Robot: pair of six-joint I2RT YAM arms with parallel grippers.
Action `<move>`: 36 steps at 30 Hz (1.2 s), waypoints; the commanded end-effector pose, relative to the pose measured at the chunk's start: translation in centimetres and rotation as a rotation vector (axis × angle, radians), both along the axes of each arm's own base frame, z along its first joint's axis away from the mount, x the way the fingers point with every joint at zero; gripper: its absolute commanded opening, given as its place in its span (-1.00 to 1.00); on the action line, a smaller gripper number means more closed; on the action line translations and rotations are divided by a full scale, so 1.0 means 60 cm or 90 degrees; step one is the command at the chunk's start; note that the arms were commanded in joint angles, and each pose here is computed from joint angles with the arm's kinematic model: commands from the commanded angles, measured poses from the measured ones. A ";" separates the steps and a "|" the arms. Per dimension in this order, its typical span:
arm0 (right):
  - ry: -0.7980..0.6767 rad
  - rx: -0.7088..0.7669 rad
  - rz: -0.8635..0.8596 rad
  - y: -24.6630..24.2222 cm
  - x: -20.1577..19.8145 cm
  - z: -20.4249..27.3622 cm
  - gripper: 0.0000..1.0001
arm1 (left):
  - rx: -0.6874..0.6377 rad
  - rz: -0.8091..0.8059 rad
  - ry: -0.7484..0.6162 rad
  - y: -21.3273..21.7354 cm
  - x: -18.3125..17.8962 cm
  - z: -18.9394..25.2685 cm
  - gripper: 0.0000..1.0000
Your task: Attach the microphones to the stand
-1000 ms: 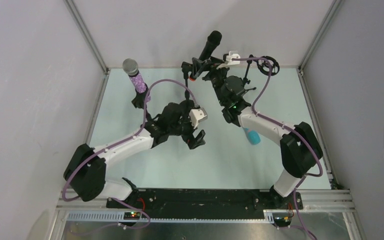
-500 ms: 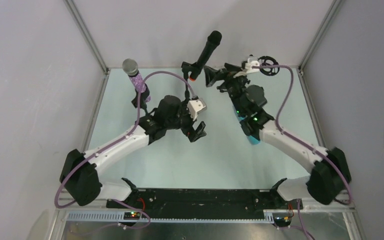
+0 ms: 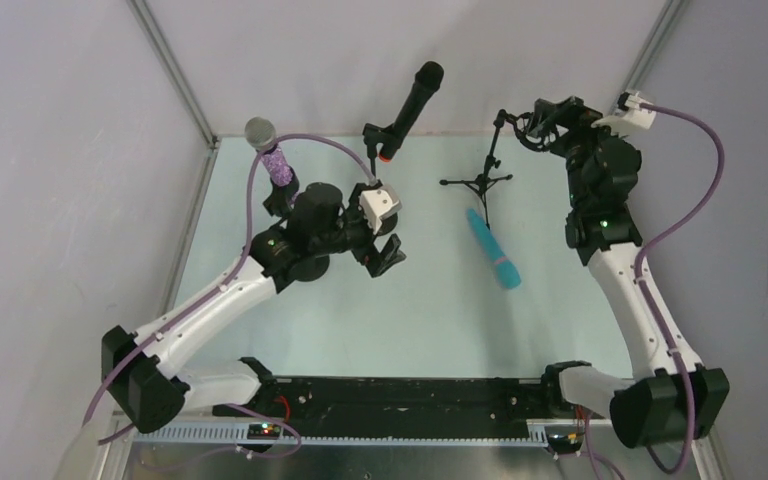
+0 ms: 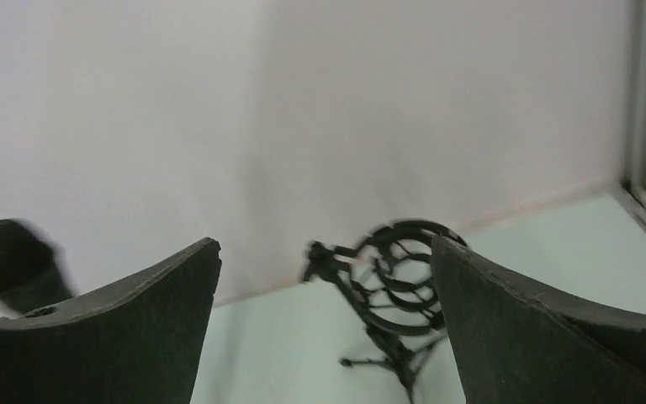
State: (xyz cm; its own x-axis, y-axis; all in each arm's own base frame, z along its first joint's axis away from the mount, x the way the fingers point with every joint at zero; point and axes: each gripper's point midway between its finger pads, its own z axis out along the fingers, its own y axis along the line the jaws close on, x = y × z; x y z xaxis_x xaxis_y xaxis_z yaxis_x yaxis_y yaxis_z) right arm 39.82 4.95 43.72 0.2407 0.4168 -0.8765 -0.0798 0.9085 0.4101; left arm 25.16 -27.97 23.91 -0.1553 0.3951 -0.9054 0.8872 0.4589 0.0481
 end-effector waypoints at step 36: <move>0.195 0.504 0.154 -0.064 0.200 -0.254 0.57 | -0.023 0.020 -0.085 -0.001 0.026 0.093 0.99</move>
State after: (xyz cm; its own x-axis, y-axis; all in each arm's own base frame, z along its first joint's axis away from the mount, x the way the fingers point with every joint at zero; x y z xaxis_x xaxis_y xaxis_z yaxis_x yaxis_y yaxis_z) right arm 51.61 0.58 27.26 -0.1246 0.9225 -0.3653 0.0524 0.3737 0.9261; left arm 26.31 -27.79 27.52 -0.0870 0.3822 -0.9200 0.8672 0.4835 0.1188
